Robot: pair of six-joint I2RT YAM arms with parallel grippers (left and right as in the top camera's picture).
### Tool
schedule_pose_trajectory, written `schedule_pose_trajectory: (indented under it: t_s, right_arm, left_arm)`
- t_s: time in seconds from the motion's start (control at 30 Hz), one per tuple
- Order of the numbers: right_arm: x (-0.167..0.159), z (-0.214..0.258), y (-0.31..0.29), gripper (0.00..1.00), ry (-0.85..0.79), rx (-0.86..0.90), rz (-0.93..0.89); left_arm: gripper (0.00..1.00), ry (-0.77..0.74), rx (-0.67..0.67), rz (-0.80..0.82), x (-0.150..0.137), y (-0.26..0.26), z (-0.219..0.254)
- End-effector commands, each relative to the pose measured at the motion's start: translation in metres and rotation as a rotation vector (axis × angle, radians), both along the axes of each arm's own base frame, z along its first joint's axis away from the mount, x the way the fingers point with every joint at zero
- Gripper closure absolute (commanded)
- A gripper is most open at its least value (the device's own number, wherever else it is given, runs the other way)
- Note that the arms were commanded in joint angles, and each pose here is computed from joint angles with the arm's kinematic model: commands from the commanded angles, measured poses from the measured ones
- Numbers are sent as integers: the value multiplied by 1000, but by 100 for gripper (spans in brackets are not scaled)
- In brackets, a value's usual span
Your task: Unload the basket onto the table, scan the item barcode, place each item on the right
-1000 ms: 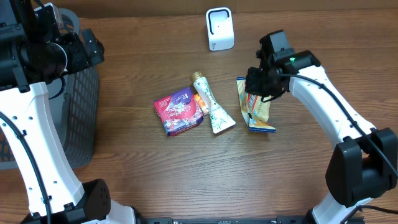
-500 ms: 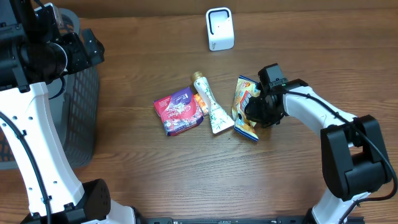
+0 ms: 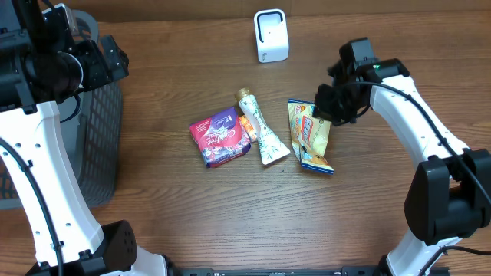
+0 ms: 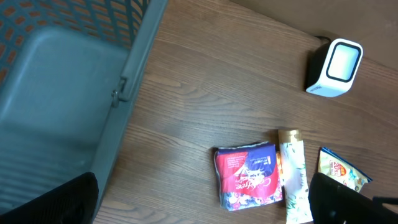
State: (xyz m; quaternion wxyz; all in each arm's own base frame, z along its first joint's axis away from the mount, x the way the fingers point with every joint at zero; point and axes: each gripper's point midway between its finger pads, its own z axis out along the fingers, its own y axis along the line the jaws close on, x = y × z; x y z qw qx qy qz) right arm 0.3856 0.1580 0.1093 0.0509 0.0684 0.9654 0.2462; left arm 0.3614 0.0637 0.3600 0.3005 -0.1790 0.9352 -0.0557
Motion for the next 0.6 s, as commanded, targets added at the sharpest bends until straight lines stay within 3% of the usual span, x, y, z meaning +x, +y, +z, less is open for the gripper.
schedule_pose_trajectory:
  t_s: [0.0,0.23,0.4,0.47,0.57]
  right_arm:
    - [-6,22,29,96,-41,171,107]
    - [-25,-25,34,96,20,194,114]
    - [-41,-67,36,92,99,316,107]
    - [-49,-103,20,96,190,284,53]
    - [-53,-118,4,96,248,254,4]
  left_arm:
    - [0,-19,13,-4,0,0,6]
    - [0,-20,13,-4,0,0,6]
    - [0,-19,13,-4,0,0,6]
    - [0,-19,13,-4,0,0,6]
    - [0,-19,13,-4,0,0,6]
